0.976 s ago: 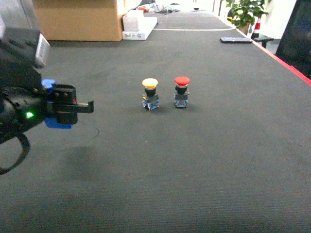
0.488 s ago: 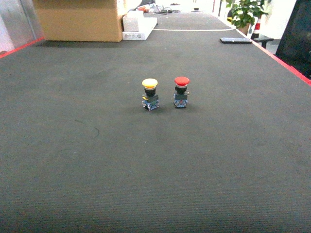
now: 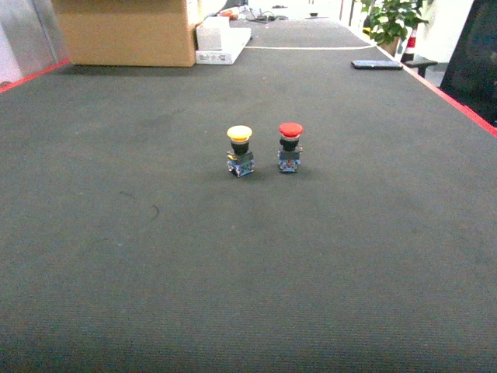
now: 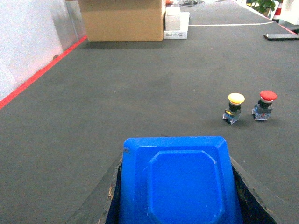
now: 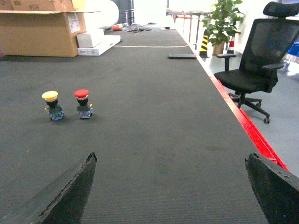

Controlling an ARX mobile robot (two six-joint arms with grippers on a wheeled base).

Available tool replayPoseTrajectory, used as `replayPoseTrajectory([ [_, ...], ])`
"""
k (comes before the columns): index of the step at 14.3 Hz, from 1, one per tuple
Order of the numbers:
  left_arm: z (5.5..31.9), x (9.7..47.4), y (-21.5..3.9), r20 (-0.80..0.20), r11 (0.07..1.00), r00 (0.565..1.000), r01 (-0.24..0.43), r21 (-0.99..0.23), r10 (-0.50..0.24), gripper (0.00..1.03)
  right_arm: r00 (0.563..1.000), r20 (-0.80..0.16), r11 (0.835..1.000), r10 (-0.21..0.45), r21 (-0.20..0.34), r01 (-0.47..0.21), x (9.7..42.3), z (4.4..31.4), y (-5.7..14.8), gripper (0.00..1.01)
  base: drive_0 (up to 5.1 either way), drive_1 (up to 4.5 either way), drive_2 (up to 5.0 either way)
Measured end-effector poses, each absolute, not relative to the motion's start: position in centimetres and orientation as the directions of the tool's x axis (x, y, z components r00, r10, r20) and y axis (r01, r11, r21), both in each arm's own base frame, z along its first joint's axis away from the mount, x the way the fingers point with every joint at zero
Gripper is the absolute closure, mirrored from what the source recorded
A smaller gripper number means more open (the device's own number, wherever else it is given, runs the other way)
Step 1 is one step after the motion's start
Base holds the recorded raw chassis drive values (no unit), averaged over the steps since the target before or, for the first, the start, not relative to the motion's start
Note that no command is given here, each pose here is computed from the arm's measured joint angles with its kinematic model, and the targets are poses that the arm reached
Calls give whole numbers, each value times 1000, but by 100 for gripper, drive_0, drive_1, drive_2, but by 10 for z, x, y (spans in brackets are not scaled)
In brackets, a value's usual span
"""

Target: Pick blue part to blue bin on bottom shelf

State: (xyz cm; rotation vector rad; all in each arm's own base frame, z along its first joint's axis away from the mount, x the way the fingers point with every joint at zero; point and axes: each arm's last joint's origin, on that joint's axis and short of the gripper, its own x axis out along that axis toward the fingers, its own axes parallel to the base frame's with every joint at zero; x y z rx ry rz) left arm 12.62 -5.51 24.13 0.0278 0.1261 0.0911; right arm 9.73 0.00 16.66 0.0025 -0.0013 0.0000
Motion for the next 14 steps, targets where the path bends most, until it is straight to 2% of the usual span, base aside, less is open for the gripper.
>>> replayPoseTrajectory([
  [2, 241, 126, -55, -124, 996, 988, -88, 33, 92, 59, 1000, 2, 1000, 0, 2, 0, 97, 167, 0, 3, 0, 0, 0],
  [5, 241, 127, -55, -128, 995, 987, -89, 35, 93, 59, 1000, 4, 1000, 0, 2, 0, 97, 167, 0, 3, -2, -416, 412],
  [9, 242, 126, -54, -121, 995, 988, -95, 31, 98, 59, 1000, 2, 1000, 1, 2, -1, 97, 167, 0, 3, 0, 0, 0],
  [14, 241, 126, -55, -124, 995, 988, -93, 33, 97, 59, 1000, 2, 1000, 0, 2, 0, 97, 167, 0, 3, -178, -178, -178],
])
